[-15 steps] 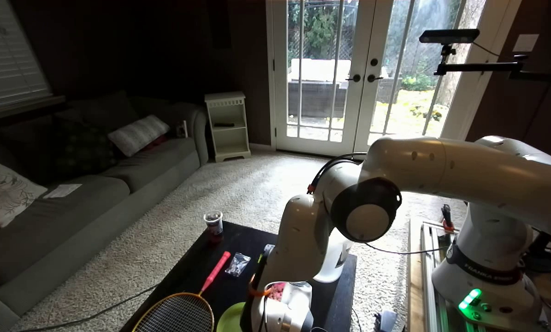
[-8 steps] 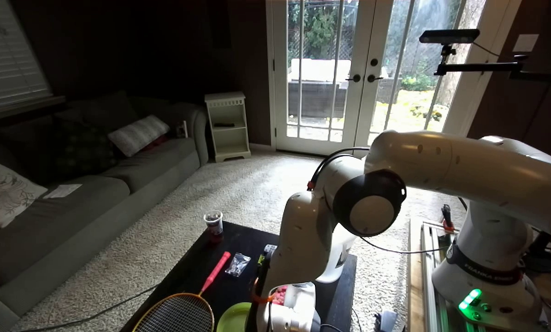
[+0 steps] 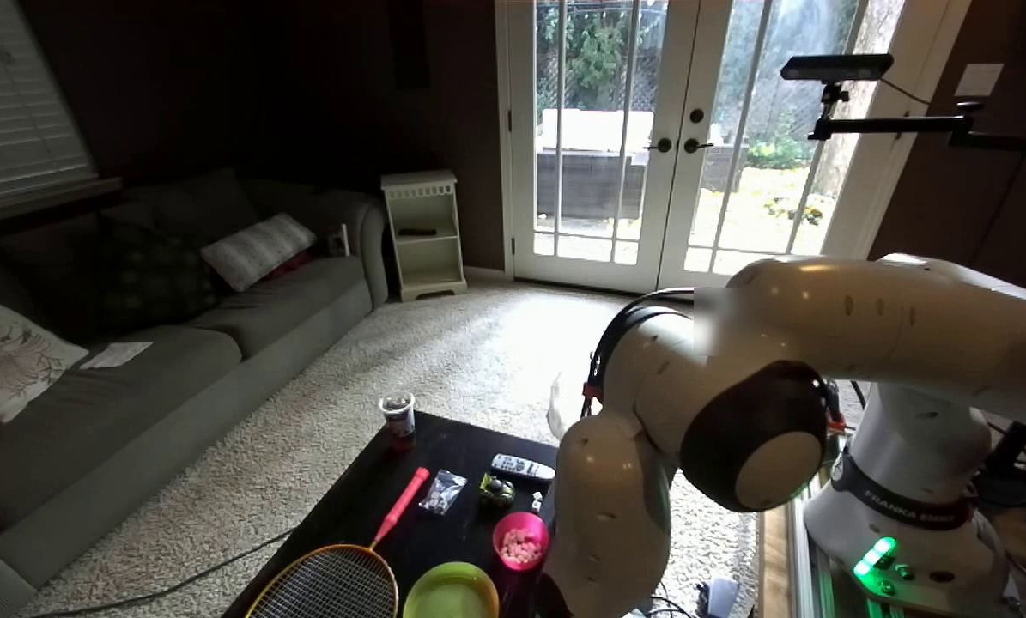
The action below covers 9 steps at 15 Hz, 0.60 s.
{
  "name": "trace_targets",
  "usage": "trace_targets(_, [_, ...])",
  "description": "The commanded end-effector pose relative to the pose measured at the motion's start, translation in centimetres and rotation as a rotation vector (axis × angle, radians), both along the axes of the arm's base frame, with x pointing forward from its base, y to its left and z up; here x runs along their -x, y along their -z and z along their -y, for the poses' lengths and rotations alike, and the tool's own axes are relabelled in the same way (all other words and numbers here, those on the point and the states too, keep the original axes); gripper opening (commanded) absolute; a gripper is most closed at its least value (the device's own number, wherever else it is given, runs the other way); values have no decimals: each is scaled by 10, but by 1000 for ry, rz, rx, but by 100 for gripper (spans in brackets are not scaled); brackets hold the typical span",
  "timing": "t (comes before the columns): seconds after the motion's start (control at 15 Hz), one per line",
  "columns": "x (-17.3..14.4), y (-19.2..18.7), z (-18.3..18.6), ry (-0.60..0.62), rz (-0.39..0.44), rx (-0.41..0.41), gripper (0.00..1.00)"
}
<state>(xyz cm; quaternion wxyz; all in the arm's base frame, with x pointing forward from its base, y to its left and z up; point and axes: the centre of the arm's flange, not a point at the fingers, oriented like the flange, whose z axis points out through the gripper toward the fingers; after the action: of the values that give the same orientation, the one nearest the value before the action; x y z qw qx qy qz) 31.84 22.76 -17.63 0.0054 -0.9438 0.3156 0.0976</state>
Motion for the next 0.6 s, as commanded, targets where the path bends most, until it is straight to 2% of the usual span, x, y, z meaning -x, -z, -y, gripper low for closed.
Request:
trace_targets(0.0, [-18,-4,-25,-50,46,103,8])
trace_targets(0.2, [-25,-7,-34,-65,122,161,8])
trace_targets(0.53, [-37,-6,-43,-99,189,280,8])
